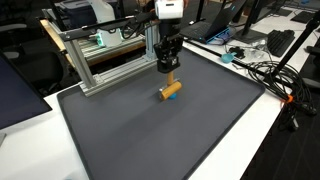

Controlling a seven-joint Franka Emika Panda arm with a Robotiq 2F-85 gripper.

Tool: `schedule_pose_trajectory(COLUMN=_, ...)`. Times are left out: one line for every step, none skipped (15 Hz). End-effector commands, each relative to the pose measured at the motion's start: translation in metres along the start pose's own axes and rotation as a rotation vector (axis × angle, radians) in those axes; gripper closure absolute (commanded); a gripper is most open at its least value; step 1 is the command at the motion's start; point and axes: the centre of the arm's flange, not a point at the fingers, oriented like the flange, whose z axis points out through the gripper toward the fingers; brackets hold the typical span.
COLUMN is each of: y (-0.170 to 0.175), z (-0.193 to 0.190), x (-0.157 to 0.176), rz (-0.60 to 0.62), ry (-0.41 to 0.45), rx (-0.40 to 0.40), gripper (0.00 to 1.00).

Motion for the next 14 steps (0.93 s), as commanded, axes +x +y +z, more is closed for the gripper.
schedule_pose_trajectory(y=-0.0018, z=0.0547, x=-0.0172, rz=0.016, ry=-0.094, rx=-0.024, gripper=0.77)
schedule_pose_trajectory(y=-0.0021, z=0.0556, x=-0.0182, rz=0.020, ry=-0.100, rx=-0.027, gripper=0.77)
schedule_pose_trajectory(y=-0.0025, z=0.0563, x=-0.0191, rz=0.024, ry=-0.106, rx=-0.027, gripper=0.77)
schedule_pose_trajectory(y=-0.0029, z=0.0568, x=-0.0200, rz=0.024, ry=-0.110, rx=-0.024, gripper=0.77)
schedule_pose_trajectory(y=-0.0030, z=0.0571, x=-0.0209, rz=0.025, ry=-0.115, rx=-0.023, gripper=0.77)
schedule_pose_trajectory(y=-0.0030, z=0.0574, x=-0.0215, rz=0.025, ry=-0.119, rx=-0.021, gripper=0.77)
schedule_pose_trajectory(y=-0.0031, z=0.0574, x=-0.0219, rz=0.024, ry=-0.123, rx=-0.016, gripper=0.77)
schedule_pose_trajectory(y=-0.0031, z=0.0575, x=-0.0224, rz=0.022, ry=-0.127, rx=-0.015, gripper=0.77)
schedule_pose_trajectory(y=-0.0032, z=0.0577, x=-0.0228, rz=0.020, ry=-0.133, rx=-0.011, gripper=0.77)
schedule_pose_trajectory(y=-0.0032, z=0.0577, x=-0.0230, rz=0.020, ry=-0.135, rx=-0.010, gripper=0.77)
schedule_pose_trajectory(y=-0.0030, z=0.0578, x=-0.0234, rz=0.019, ry=-0.141, rx=-0.005, gripper=0.77)
schedule_pose_trajectory(y=-0.0028, z=0.0583, x=-0.0240, rz=0.018, ry=-0.147, rx=-0.003, gripper=0.77)
schedule_pose_trajectory(y=-0.0026, z=0.0584, x=-0.0243, rz=0.018, ry=-0.150, rx=0.000, gripper=0.77)
schedule_pose_trajectory(y=-0.0022, z=0.0585, x=-0.0247, rz=0.016, ry=-0.156, rx=0.009, gripper=0.77)
